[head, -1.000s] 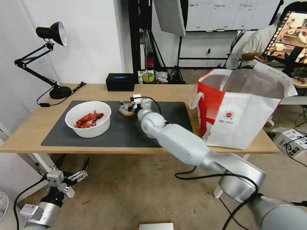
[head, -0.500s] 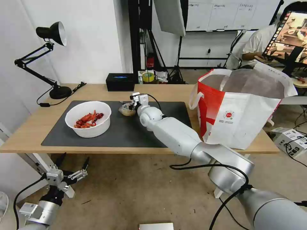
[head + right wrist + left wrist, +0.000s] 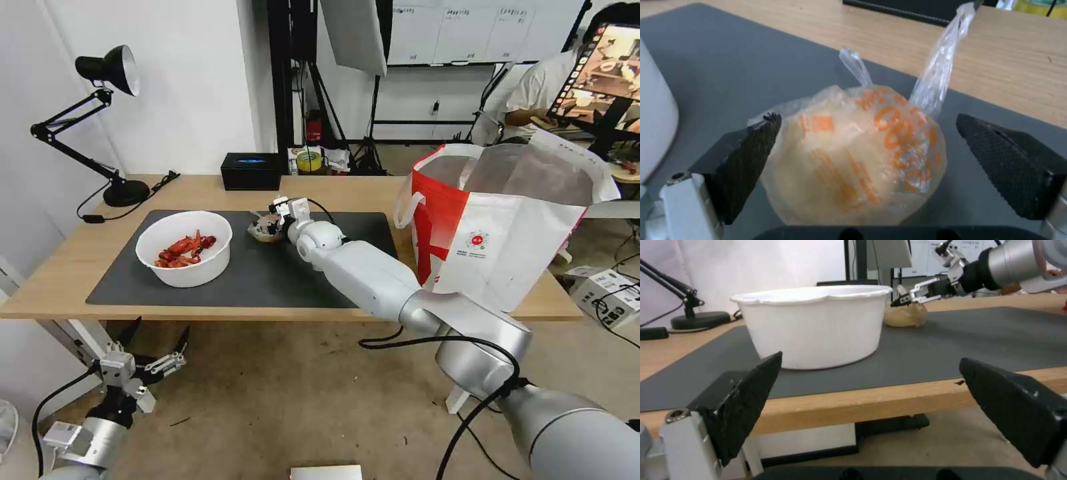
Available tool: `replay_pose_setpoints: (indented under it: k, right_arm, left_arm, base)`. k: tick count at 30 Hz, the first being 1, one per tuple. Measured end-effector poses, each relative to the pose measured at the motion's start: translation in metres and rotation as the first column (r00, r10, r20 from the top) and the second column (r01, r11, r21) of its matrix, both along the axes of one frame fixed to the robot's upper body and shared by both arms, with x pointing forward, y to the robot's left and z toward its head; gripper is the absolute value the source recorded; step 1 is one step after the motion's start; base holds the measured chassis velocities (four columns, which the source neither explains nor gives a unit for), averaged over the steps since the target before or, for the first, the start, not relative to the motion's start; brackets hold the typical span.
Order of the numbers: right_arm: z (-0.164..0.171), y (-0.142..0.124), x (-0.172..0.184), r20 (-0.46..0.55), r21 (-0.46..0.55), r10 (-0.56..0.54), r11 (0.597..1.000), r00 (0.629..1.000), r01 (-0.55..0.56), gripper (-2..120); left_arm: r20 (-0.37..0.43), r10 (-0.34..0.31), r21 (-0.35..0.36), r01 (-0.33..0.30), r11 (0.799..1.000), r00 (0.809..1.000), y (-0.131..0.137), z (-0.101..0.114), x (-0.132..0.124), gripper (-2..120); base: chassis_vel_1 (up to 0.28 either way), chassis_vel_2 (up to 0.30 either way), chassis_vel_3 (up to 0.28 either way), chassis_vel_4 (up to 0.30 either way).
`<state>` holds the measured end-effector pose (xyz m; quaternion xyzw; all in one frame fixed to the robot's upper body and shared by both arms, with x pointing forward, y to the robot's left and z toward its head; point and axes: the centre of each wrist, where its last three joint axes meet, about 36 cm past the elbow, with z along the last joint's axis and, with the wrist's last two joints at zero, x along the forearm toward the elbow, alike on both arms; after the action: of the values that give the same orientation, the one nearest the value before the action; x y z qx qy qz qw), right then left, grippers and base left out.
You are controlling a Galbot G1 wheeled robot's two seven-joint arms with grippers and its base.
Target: Pick up the trash from the table and place it into the takeout bag.
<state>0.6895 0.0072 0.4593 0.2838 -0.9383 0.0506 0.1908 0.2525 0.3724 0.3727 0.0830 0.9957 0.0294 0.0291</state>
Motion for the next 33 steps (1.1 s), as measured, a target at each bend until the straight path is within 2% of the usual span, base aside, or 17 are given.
replay_pose_setpoints:
  k: [11, 27, 31, 33]
  right_arm:
    - [-0.0009, 0.0012, 0.0008, -0.004, -0.031, 0.054, 0.998, 0.999, -0.054, 100]
    - [-0.0058, 0.0013, -0.0008, -0.009, -0.048, 0.06, 0.997, 0.998, -0.06, 100]
    - [-0.0056, 0.0006, -0.0002, -0.009, -0.048, 0.059, 0.997, 0.998, -0.059, 92]
    - [-0.0063, 0.0001, -0.0003, -0.012, -0.046, 0.056, 0.997, 0.998, -0.057, 82]
  left_arm:
    - [0.002, -0.007, 0.004, 0.007, 1.0, 1.0, -0.0008, 0.0017, 0.0005, 100]
    - [0.008, -0.009, -0.001, 0.009, 1.0, 1.0, -0.0034, 0.0021, -0.0005, 100]
    - [0.008, -0.009, -0.001, 0.009, 1.0, 1.0, -0.0042, 0.002, -0.0015, 100]
    - [0.009, -0.011, -0.002, 0.011, 1.0, 1.0, -0.0054, 0.0014, -0.0024, 100]
  base:
    - [0.0, 0.0, 0.0, 0.0]
    - [0.0, 0.0, 0.0, 0.0]
    - [0.0, 0.0, 0.0, 0.0]
    - [0.0, 0.0, 0.0, 0.0]
